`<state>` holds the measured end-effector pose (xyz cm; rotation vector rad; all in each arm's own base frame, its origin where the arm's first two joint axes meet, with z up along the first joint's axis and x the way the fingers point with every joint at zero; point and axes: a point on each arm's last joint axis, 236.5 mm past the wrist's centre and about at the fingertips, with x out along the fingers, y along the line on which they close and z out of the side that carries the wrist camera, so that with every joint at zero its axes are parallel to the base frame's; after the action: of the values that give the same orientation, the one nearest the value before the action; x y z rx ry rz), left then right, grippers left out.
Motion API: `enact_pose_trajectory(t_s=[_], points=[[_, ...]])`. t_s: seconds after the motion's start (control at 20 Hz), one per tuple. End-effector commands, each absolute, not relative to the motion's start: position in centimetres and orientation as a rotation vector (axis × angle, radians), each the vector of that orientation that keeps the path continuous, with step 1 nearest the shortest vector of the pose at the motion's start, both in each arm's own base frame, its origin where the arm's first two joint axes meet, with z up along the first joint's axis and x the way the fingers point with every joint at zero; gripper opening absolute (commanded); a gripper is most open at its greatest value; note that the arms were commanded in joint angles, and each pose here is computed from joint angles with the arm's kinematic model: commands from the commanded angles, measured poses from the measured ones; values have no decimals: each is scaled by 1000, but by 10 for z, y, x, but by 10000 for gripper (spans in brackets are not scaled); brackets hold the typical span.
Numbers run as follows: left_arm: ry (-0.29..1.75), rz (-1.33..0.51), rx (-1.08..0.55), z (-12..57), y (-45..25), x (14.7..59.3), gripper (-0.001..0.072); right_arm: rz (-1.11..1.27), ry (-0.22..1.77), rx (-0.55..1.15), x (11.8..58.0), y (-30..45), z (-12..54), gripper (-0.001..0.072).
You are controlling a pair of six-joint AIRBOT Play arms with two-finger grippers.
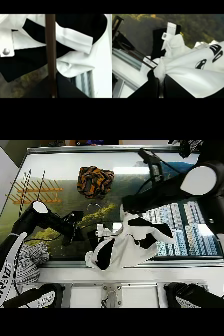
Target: Fold the clothes and pants, and hang the long-sleeved shirts on hangers.
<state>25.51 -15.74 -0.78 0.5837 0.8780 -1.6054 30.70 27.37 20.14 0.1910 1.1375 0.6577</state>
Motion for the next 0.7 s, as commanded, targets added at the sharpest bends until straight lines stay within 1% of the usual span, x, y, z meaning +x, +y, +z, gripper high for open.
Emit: enact_pose_trajectory(t_s=[0.0,0.25,0.65], points=[[878,-1607,583,-8,-158,255,15,765,1116,232,302,320,202,23],[878,-1607,583,-8,-158,255,15,805,1128,217,296,344,191,23],[878,-1607,583,-8,-158,255,15,794,1169,207,300,351,173,23]])
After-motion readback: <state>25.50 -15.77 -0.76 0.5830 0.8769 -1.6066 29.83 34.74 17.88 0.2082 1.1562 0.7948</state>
